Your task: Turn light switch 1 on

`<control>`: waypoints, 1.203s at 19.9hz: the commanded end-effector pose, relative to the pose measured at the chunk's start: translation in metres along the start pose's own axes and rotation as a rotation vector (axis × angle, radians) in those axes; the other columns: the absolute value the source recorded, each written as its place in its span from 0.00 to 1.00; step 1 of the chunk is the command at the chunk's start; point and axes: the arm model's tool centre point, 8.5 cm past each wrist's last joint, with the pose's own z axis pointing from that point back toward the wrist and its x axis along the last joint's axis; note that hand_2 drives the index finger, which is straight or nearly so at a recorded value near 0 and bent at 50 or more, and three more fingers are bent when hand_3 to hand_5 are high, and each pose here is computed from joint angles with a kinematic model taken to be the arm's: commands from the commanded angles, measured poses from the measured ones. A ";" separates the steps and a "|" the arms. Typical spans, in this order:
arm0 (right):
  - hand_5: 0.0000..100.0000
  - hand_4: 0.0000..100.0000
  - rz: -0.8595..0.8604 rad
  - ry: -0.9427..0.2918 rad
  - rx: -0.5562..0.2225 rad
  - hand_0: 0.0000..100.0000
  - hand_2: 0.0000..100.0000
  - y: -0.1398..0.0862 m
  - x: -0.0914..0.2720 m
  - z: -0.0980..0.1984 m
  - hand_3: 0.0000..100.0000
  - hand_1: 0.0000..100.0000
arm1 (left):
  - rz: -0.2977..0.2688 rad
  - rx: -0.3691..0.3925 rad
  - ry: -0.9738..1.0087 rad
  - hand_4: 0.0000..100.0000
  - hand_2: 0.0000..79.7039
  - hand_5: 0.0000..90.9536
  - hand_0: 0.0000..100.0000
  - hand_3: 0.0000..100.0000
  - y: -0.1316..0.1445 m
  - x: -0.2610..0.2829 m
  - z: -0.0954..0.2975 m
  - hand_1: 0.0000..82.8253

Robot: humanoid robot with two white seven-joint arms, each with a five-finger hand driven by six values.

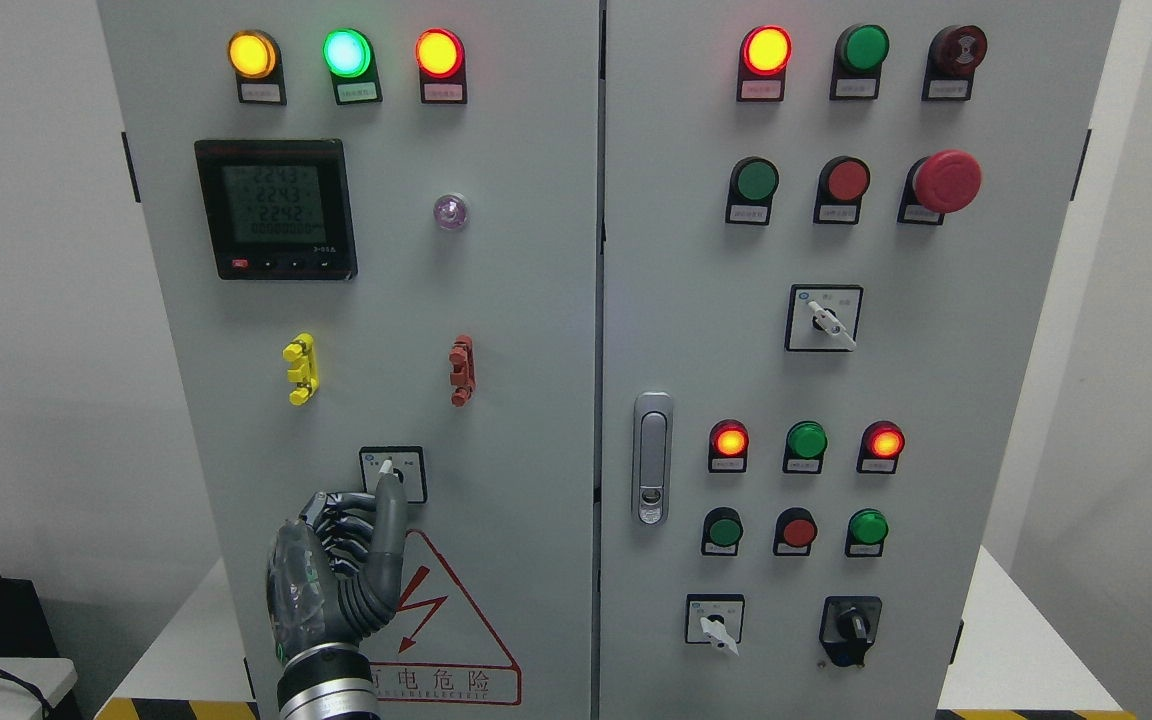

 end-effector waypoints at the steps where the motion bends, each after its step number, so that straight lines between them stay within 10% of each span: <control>1: 0.00 0.00 -0.017 -0.003 0.005 0.12 0.00 0.000 0.000 0.000 0.00 0.39 | 0.000 -0.003 -0.001 0.85 0.67 0.85 0.25 0.81 -0.001 0.001 0.000 0.31; 24: 0.00 0.00 -0.017 -0.001 0.005 0.12 0.00 0.000 0.000 0.000 0.00 0.39 | -0.020 -0.008 0.026 0.85 0.67 0.86 0.20 0.81 -0.005 0.001 -0.004 0.35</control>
